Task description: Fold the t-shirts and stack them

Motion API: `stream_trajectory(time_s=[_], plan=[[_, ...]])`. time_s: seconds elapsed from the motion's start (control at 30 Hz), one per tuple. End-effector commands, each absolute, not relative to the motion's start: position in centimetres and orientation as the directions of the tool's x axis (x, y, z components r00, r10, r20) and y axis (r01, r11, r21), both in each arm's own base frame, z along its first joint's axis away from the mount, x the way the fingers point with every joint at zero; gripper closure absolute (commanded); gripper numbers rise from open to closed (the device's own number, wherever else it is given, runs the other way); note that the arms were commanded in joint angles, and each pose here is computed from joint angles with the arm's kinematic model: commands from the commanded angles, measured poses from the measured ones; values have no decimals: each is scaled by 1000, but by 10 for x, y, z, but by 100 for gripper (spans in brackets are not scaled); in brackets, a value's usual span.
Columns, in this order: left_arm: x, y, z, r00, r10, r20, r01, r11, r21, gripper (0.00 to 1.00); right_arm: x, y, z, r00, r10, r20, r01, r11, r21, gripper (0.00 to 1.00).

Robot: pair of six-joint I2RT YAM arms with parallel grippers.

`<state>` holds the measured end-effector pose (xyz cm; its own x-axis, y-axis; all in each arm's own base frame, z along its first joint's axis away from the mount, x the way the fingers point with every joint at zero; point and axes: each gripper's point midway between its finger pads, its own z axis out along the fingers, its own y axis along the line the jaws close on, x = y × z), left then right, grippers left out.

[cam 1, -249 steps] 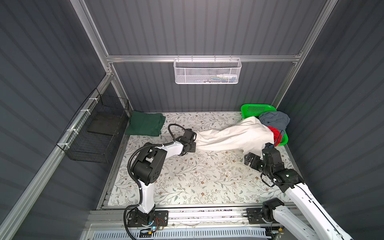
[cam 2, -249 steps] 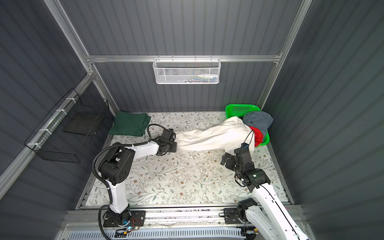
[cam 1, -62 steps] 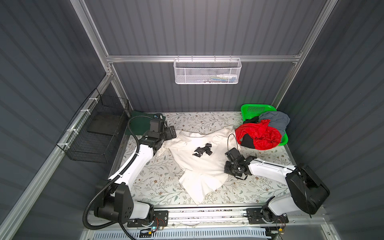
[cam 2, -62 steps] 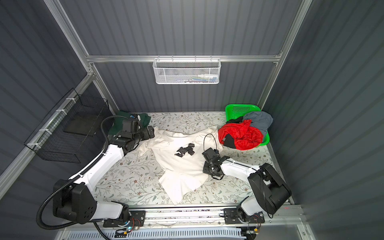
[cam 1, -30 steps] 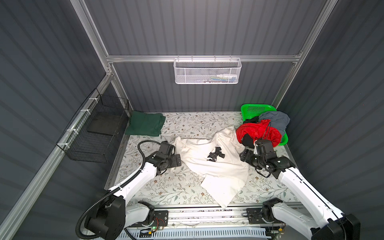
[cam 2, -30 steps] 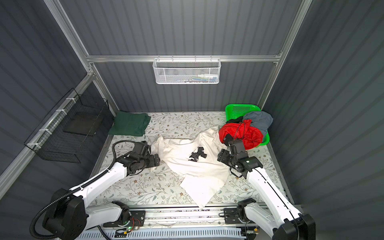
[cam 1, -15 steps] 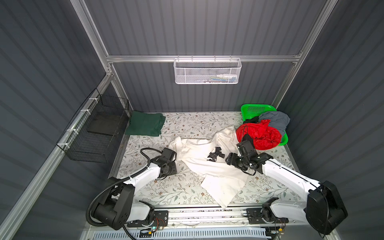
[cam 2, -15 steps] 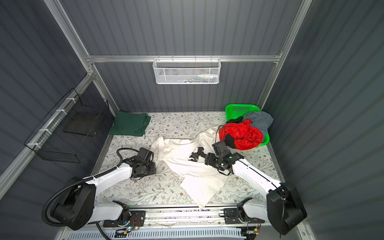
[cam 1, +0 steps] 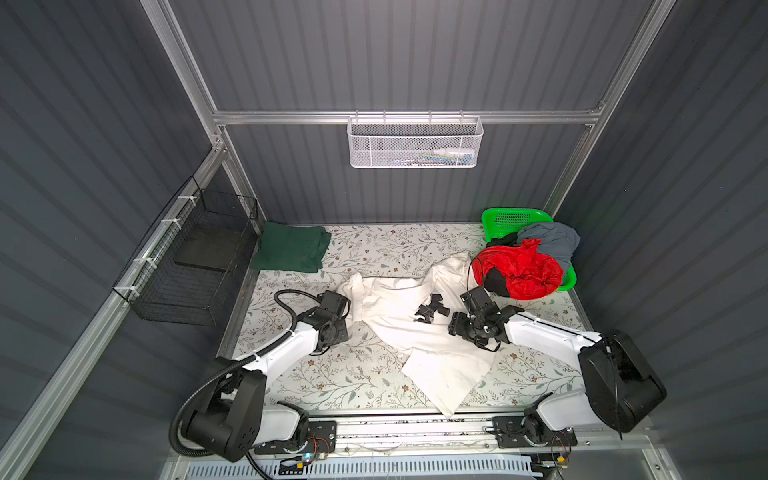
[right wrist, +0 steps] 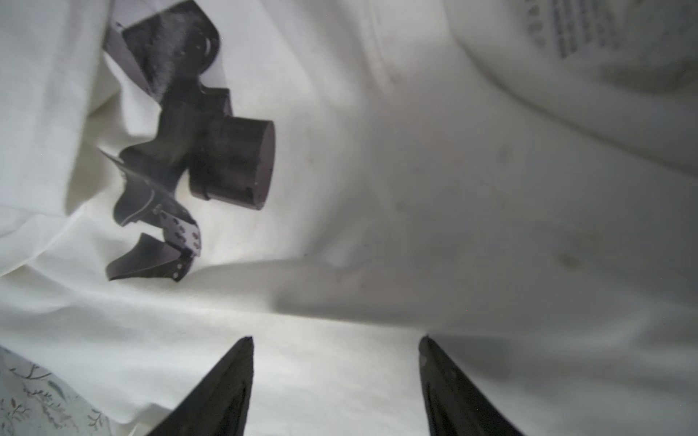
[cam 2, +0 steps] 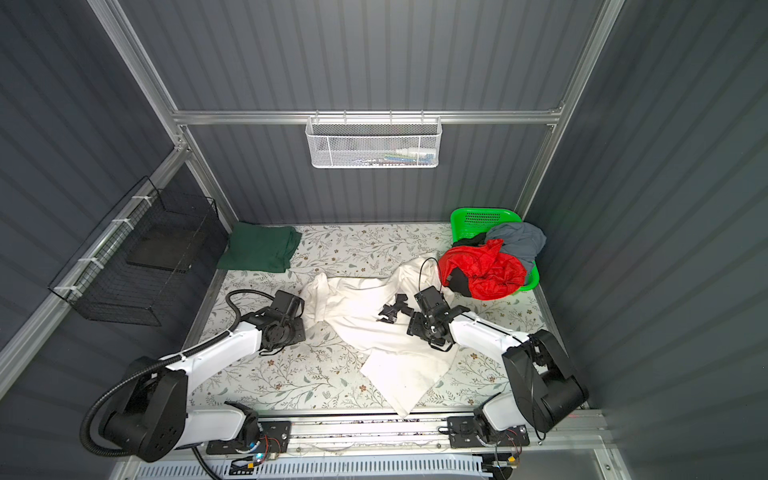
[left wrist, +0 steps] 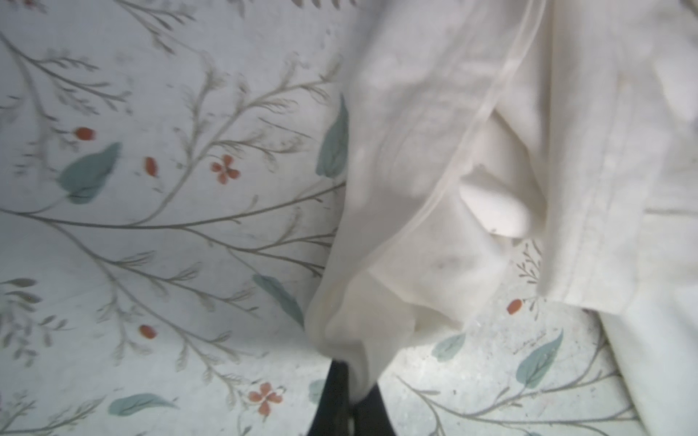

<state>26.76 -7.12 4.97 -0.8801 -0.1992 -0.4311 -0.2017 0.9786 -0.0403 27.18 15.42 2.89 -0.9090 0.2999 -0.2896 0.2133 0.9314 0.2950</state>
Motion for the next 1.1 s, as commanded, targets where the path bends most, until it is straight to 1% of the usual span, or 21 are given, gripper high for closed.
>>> stream_trajectory(time_s=[0.0,0.1,0.27,0.37,0.47,0.5,0.53,0.57,0.6,0.63,0.67,0.8,0.87,0.97,1.0,1.07], plan=[[258,-36,66,-836,-266,-481,-313,949,19,100,267,143,17,-909,309,-280,249,941,230,31],[250,-8,80,-784,-314,-536,-412,908,70,100,266,140,14,-917,289,-275,239,950,201,31],[240,23,102,-690,-388,-611,-551,829,96,100,265,134,13,-939,228,-258,200,971,128,31],[236,40,120,-623,-401,-671,-621,776,113,100,267,137,16,-944,208,-258,178,975,134,31],[232,51,131,-592,-386,-708,-652,746,138,100,270,143,19,-948,187,-256,151,977,153,31],[230,54,135,-584,-381,-717,-661,736,148,91,271,144,19,-950,182,-254,146,977,154,30],[231,55,139,-579,-371,-726,-662,734,153,59,272,145,20,-952,177,-250,142,978,154,29],[235,54,144,-577,-360,-733,-652,744,148,25,273,146,20,-952,176,-252,139,978,156,27],[240,50,149,-585,-351,-731,-634,760,142,13,274,147,20,-952,173,-251,136,978,159,27],[245,46,153,-591,-345,-729,-616,777,132,6,274,148,22,-952,173,-253,133,977,168,27],[251,41,158,-599,-342,-724,-596,794,118,1,275,152,23,-952,171,-253,126,975,183,27],[274,8,159,-646,-351,-678,-482,876,6,1,279,158,36,-944,182,-274,120,966,227,23],[285,-21,150,-668,-371,-645,-392,912,-118,1,280,160,43,-938,194,-287,121,960,254,22],[296,-66,131,-720,-371,-586,-259,928,-269,6,280,164,54,-927,217,-306,123,946,299,19],[297,-78,124,-742,-355,-568,-229,931,-282,6,280,164,58,-924,223,-311,123,943,310,19],[297,-101,110,-789,-294,-539,-174,949,-263,7,279,165,68,-913,242,-329,125,932,339,18]])
